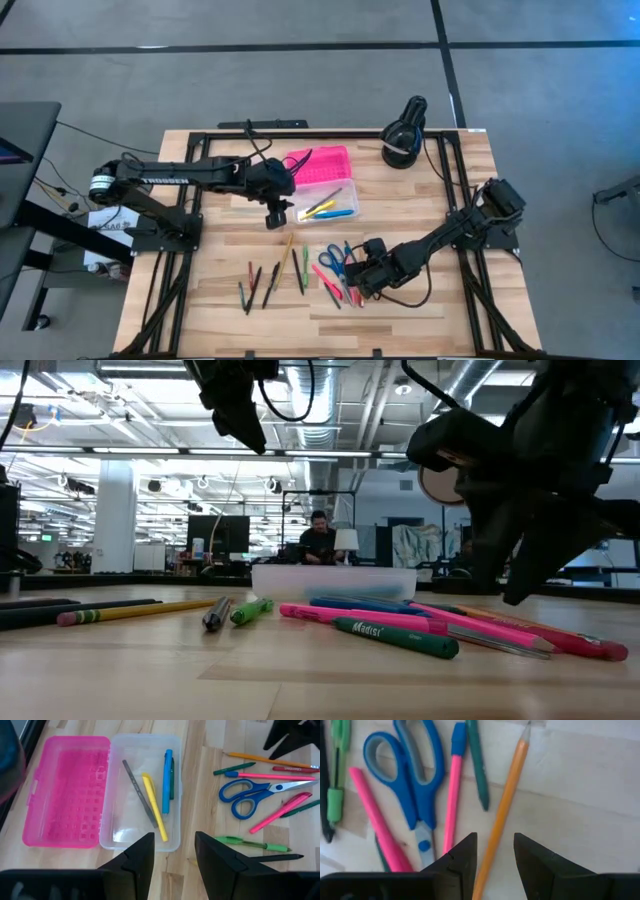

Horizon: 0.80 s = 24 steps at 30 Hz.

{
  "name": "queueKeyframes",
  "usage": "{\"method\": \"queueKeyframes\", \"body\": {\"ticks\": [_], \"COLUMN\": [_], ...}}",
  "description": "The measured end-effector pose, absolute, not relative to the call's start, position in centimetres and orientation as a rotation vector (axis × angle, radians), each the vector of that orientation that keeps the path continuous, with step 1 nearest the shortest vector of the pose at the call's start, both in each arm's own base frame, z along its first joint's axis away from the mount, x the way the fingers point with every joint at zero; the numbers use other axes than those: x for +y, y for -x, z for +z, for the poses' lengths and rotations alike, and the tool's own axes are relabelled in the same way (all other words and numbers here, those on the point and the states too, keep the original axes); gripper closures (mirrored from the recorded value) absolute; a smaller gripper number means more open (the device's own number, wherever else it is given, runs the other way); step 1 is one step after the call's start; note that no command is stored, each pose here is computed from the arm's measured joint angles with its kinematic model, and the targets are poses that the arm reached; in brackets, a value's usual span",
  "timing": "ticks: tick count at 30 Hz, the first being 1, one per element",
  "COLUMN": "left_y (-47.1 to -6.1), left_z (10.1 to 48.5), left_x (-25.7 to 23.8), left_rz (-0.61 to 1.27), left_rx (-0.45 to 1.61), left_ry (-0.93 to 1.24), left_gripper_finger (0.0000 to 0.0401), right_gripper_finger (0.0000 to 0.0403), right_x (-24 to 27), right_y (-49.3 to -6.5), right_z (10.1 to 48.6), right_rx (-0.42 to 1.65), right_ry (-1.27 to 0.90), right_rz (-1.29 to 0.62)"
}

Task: Pick & place school supplies into a supply box
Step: Put the orange pencil into the pink supply box

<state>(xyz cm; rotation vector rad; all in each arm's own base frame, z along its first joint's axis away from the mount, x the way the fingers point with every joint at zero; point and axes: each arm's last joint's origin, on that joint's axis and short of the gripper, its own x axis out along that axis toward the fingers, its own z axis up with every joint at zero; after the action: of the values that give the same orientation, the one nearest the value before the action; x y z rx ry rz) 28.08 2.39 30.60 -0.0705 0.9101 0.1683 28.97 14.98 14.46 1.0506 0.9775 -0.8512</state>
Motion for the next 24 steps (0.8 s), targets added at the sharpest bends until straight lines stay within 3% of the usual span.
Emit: {"method": "queueKeyframes", "body": {"ticks": [24], "left_y": [-28.1], "left_z": [30.5], "left_x": [1.6], "left_rz": [0.159], "left_rx": [0.919], "left_ry": [0.083], "left_gripper_finger": [0.0266], "right_gripper_finger": [0.0299], "right_x": [15.0], "right_y": [-29.1], "right_z": [12.6], "right_rx": [1.225], "right_ry": [-1.045], "right_rz": [-0.817]}}
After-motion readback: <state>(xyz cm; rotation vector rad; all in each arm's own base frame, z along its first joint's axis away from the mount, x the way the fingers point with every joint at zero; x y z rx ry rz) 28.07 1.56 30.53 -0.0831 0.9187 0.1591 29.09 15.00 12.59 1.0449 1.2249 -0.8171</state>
